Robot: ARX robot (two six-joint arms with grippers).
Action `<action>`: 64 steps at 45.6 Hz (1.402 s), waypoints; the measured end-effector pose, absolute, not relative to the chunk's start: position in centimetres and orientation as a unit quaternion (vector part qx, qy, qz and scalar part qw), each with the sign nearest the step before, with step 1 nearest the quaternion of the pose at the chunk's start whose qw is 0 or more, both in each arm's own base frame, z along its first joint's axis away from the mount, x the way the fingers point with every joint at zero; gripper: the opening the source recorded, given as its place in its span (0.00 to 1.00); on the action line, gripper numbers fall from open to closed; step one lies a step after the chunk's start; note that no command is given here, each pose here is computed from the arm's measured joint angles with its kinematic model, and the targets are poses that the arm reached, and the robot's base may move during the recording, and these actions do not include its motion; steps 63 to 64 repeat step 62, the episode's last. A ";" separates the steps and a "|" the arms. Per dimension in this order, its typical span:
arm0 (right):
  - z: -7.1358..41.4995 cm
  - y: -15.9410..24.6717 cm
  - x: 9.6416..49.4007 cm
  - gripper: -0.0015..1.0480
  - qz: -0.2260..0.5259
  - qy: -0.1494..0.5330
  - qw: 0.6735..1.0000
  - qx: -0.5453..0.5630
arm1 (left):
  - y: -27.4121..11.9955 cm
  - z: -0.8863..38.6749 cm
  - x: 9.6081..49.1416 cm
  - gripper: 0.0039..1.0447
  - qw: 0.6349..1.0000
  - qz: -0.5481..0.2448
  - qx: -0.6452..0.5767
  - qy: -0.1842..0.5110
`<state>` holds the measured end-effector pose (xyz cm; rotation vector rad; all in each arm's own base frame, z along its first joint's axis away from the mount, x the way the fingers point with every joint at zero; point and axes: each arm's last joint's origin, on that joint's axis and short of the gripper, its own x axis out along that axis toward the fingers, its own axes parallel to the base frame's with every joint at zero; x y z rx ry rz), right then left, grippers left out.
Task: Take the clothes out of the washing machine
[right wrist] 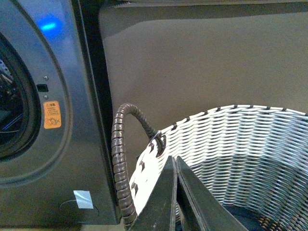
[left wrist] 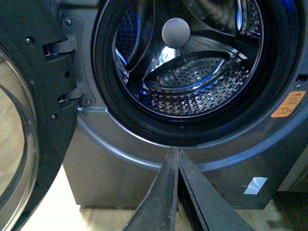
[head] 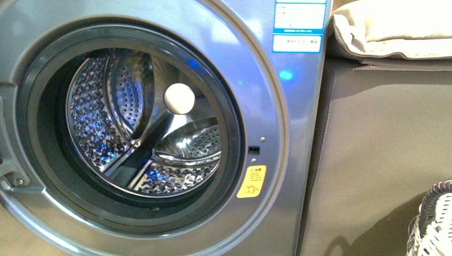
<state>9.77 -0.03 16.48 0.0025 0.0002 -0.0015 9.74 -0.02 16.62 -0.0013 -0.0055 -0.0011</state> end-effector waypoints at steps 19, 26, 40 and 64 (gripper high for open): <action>16.5 0.0 9.8 0.09 -0.001 0.000 1.000 0.000 | 0.0 16.6 9.7 0.19 1.000 -0.001 -0.001 -0.003; 16.5 0.0 9.8 0.36 -0.001 0.000 1.000 0.000 | 0.0 16.6 9.7 0.45 1.000 -0.001 -0.001 -0.003; 16.5 0.0 9.8 0.83 -0.001 0.000 1.000 0.000 | 0.0 16.6 9.7 0.93 1.000 -0.001 -0.001 -0.003; 16.5 0.0 9.8 0.93 -0.001 0.000 1.000 0.001 | 0.0 16.6 9.7 0.94 1.000 -0.001 -0.001 -0.003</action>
